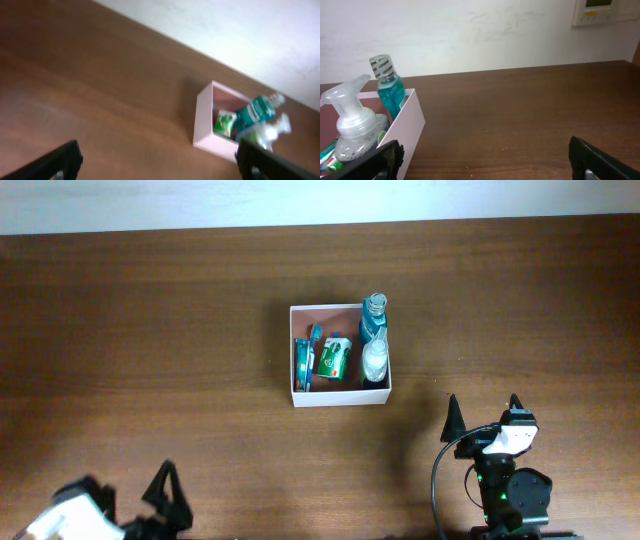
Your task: Pack container
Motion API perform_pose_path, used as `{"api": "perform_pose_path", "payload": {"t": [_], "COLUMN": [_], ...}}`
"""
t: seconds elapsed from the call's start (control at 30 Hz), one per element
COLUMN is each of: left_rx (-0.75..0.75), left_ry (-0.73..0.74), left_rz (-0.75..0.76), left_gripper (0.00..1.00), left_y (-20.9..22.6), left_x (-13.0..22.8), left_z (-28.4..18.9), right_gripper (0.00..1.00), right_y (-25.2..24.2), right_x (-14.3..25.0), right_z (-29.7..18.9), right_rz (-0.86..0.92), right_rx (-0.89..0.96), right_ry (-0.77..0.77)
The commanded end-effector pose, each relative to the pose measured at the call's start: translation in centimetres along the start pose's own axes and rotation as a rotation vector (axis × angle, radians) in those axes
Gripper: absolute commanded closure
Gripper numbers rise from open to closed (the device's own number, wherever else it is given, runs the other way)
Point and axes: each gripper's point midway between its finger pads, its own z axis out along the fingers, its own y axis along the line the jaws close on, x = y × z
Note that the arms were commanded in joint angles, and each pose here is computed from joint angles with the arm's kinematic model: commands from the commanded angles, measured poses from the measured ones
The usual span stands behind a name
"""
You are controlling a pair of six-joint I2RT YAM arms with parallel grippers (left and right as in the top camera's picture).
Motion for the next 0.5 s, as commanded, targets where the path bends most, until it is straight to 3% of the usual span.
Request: {"api": "perform_pose_path", "payload": {"t": [0.0,0.47], "left_rx": [0.003,0.137], "left_ry": [0.005,-0.213], "left_rz": [0.005,-0.012], "left_gripper": [0.01,0.01], "left_y": [0.5,0.0], "left_x": [1.7,3.4], "left_z": [2.6,11.1], "right_gripper": [0.02,0.01], "right_y": [-0.2,-0.2], "right_x": [0.2,0.2], "right_z": [0.0,0.0], "right_rz": [0.001,0.001], "right_rx": [0.005,0.005], "right_ry": [0.001,0.001]}}
